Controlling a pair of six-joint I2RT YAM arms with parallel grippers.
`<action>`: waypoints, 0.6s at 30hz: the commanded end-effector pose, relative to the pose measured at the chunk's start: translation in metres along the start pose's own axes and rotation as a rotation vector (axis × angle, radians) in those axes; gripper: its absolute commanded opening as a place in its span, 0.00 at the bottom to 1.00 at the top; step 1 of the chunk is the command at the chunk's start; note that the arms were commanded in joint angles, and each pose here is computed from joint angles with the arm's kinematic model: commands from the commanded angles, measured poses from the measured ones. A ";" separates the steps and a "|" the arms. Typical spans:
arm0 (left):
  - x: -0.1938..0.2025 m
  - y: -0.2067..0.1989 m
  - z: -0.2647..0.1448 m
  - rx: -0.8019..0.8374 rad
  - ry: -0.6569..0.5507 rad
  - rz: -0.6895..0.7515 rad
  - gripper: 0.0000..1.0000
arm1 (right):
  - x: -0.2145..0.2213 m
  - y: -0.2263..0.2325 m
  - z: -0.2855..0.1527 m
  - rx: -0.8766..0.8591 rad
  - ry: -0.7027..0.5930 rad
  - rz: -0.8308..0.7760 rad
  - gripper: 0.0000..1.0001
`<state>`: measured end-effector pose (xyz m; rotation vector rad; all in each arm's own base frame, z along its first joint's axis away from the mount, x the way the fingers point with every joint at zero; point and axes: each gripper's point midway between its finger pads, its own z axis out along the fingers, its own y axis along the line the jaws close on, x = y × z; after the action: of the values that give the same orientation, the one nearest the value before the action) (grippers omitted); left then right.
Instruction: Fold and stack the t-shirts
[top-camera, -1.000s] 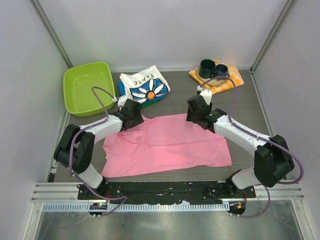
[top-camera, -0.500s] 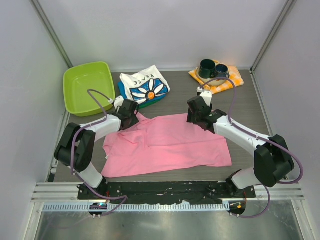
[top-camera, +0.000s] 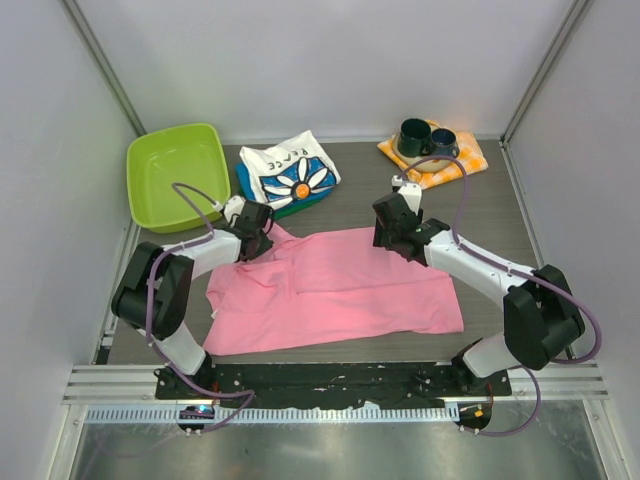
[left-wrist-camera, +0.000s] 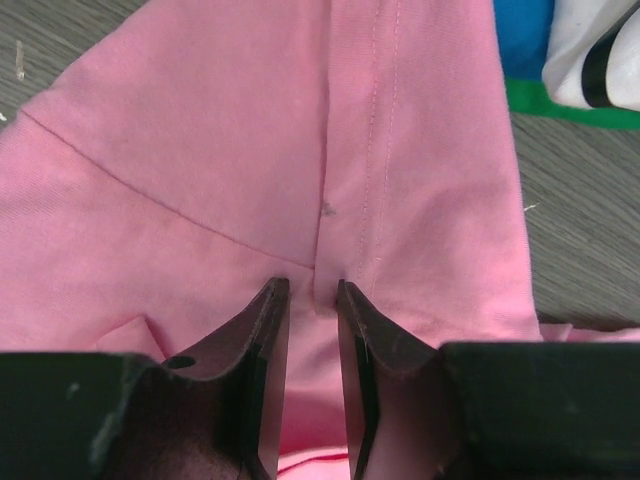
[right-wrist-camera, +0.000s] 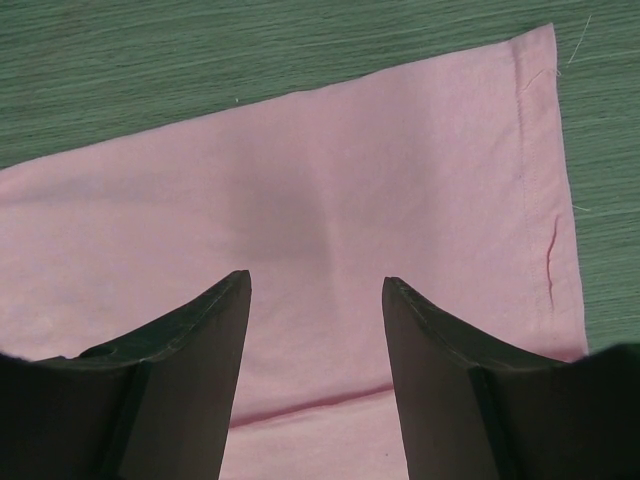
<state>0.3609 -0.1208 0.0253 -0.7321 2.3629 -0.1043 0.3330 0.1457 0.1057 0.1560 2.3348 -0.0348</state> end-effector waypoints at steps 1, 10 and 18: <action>-0.012 -0.012 0.004 0.035 -0.035 -0.031 0.30 | -0.012 0.002 0.000 -0.003 -0.039 0.009 0.61; -0.022 -0.022 0.000 0.058 -0.051 -0.036 0.31 | -0.011 0.002 0.002 0.001 -0.037 0.007 0.61; -0.028 -0.030 -0.003 0.076 -0.060 -0.043 0.30 | -0.010 0.002 0.002 0.001 -0.034 0.005 0.61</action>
<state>0.3722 -0.1264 0.0340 -0.7305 2.3355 -0.1410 0.3330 0.1455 0.1034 0.1504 2.3401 -0.0415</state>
